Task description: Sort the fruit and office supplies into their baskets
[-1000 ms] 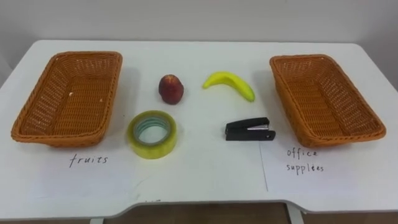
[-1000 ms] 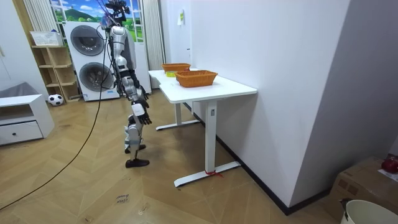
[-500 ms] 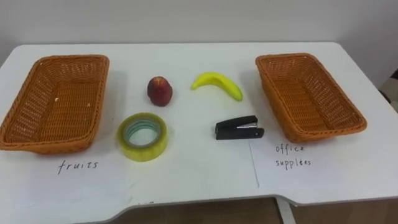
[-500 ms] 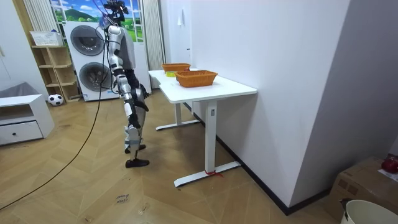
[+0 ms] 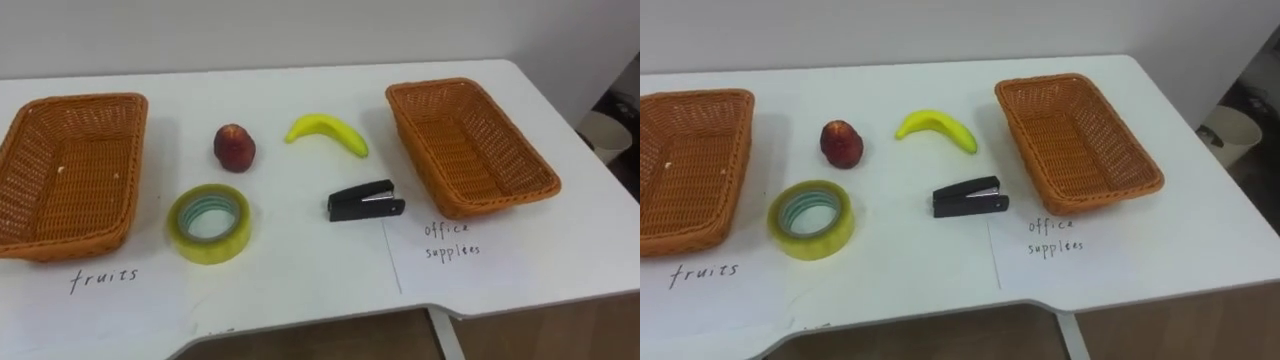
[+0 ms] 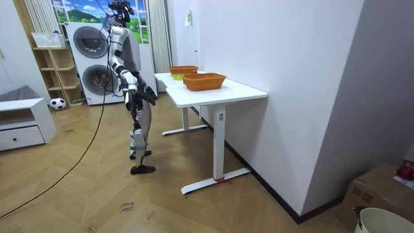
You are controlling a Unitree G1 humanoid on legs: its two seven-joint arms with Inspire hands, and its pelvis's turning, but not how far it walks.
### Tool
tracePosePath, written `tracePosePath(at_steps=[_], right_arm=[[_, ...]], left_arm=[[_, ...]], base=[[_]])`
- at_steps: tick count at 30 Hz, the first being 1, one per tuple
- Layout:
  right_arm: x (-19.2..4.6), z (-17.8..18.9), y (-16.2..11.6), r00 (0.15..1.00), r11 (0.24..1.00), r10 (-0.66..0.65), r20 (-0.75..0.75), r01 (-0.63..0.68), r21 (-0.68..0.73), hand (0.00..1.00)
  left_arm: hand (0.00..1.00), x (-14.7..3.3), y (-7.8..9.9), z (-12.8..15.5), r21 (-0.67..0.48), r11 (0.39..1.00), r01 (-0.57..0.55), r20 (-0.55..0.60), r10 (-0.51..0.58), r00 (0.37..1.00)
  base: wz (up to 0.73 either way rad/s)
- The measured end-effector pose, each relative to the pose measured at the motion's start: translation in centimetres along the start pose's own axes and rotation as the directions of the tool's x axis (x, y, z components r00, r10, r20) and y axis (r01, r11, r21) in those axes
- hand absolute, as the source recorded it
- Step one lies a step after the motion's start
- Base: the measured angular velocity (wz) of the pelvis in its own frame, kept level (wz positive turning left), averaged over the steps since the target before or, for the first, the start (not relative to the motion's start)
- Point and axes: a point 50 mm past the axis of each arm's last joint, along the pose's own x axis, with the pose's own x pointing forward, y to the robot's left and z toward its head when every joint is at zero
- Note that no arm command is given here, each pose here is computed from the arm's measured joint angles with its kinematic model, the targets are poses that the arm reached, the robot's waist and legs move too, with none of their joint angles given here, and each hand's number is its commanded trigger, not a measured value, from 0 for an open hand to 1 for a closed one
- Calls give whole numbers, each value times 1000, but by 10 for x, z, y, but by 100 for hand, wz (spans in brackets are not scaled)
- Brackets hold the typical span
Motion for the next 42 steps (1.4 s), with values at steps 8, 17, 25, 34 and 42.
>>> tracePosePath(at_steps=[8,17,25,34,42], right_arm=[[-17,50,25,975,995,-58,215,40,88,0],[-60,121,63,789,995,40,613,-90,50,0],[-109,164,82,561,972,110,820,-235,31,0],[-161,198,108,308,902,222,925,-425,-75,0],[-193,203,129,177,803,334,926,-568,-181,0]], left_arm=[[0,-2,2,-5,15,1000,1,0,-1,1000],[0,-2,1,-6,49,999,17,-21,-16,1000],[0,-1,0,-11,71,997,29,-49,-26,998],[0,0,-3,-7,103,994,36,-41,-32,999],[0,-1,-3,-12,127,991,40,-55,-33,998]], base=[[0],[-2],[0],[-1],[3]])
